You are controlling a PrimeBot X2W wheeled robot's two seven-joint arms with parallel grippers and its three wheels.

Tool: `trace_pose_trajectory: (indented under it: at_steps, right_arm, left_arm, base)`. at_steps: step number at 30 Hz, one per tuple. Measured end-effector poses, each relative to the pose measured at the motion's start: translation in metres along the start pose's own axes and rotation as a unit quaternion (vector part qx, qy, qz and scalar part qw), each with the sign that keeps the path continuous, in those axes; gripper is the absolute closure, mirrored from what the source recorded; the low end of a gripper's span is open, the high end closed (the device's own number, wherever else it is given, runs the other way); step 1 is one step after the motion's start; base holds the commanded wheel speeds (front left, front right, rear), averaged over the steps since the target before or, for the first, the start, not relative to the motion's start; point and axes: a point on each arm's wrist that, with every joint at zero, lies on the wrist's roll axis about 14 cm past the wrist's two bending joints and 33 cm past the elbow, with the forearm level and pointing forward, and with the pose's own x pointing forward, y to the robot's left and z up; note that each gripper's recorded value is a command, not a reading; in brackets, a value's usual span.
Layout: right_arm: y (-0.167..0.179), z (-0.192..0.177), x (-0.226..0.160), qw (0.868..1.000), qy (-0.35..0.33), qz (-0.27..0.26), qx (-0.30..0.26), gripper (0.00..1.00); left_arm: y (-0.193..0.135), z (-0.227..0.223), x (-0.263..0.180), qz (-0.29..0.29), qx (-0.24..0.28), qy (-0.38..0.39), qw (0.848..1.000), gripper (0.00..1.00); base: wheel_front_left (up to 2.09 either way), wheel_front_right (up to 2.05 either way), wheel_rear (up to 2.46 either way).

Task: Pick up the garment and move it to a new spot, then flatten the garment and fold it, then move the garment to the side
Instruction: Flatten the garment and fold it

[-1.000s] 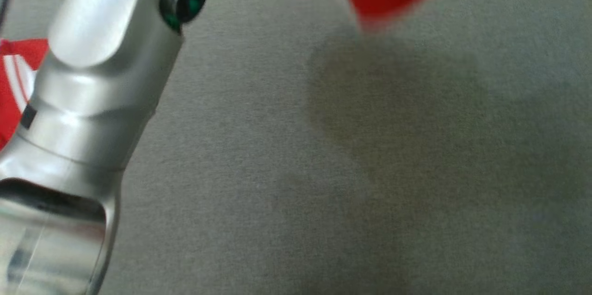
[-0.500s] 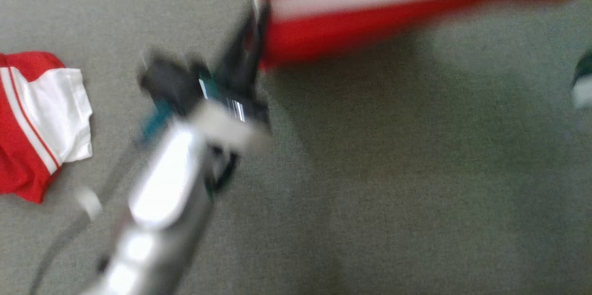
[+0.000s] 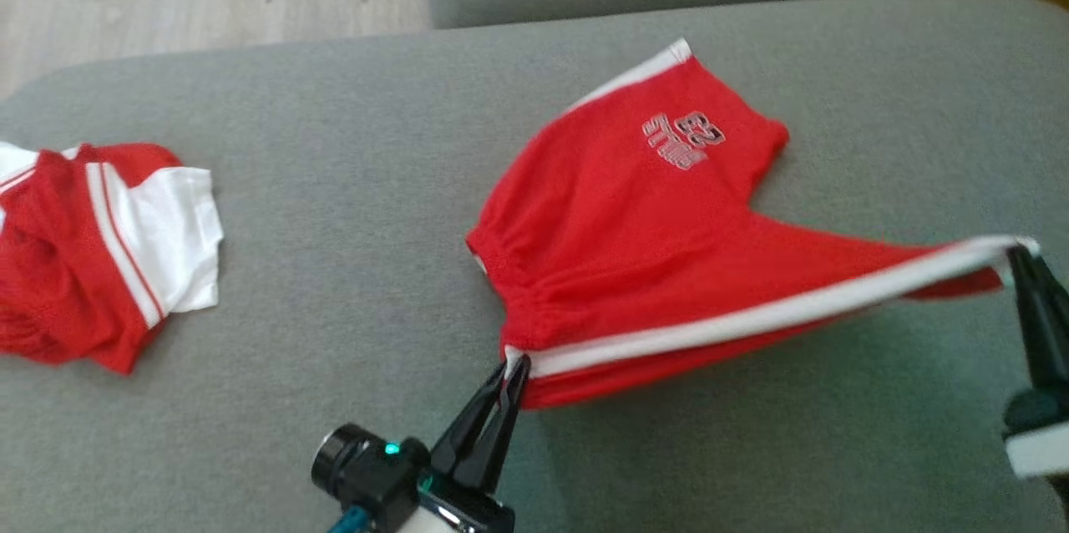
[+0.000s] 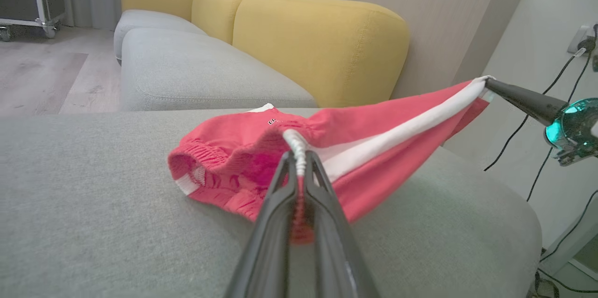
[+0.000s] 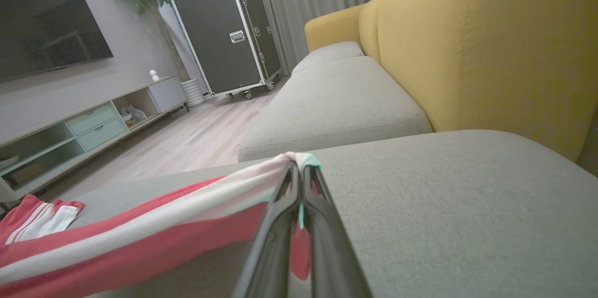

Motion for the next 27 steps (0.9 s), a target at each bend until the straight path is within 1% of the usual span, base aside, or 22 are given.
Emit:
trace_pose_trajectory:
  at_steps: [3, 6, 8, 9, 13, 16, 21, 25, 26, 27]
  right_arm:
    - [0.000, 0.000, -0.006, 1.000, 0.002, 0.000, -0.004, 1.00]
    - [0.006, 0.000, 0.005, 1.000, 0.012, 0.015, -0.019, 1.00]
    - [0.013, -0.002, 0.027, 0.999, 0.026, 0.033, -0.028, 1.00]
    - [0.013, -0.002, 0.027, 0.999, 0.026, 0.033, -0.028, 1.00]
    - [0.023, -0.006, 0.067, 0.996, 0.048, 0.063, -0.050, 1.00]
    - [0.032, -0.010, 0.096, 0.992, 0.062, 0.086, -0.066, 1.00]
    - [0.043, -0.028, 0.136, 0.983, 0.104, 0.116, -0.098, 1.00]
    - [0.050, -0.041, 0.164, 0.974, 0.131, 0.135, -0.124, 1.00]
    - [0.051, -0.044, 0.171, 0.972, 0.136, 0.139, -0.131, 1.00]
    - [0.052, -0.047, 0.177, 0.970, 0.140, 0.142, -0.137, 1.00]
  left_arm:
    - [0.001, 0.005, -0.007, 0.011, -0.003, -0.010, 1.000, 1.00]
    - [0.007, 0.014, -0.006, 0.027, -0.012, -0.026, 0.999, 1.00]
    - [0.021, 0.020, -0.002, 0.053, -0.036, -0.040, 0.997, 1.00]
    - [0.021, 0.020, -0.002, 0.053, -0.036, -0.040, 0.997, 1.00]
    - [0.043, 0.028, 0.010, 0.074, -0.059, -0.050, 0.994, 1.00]
    - [0.047, 0.032, 0.021, 0.075, -0.080, -0.053, 0.993, 1.00]
    - [0.059, 0.028, 0.037, 0.093, -0.121, -0.042, 0.987, 1.00]
    - [0.069, 0.027, 0.051, 0.099, -0.126, -0.031, 0.987, 1.00]
    - [0.073, 0.027, 0.054, 0.105, -0.124, -0.028, 0.986, 0.97]
    - [0.077, 0.026, 0.057, 0.109, -0.124, -0.025, 0.986, 0.91]
  base:
    - [0.00, 0.00, 0.00]
    - [0.00, 0.00, 0.00]
    - [0.00, 0.00, 0.00]
    - [0.00, 0.00, 0.00]
    - [0.00, 0.00, 0.00]
    - [0.00, 0.00, 0.00]
    - [0.00, 0.00, 0.00]
    - [0.00, 0.00, 0.00]
    - [0.00, 0.00, 0.00]
    - [0.00, 0.00, 0.00]
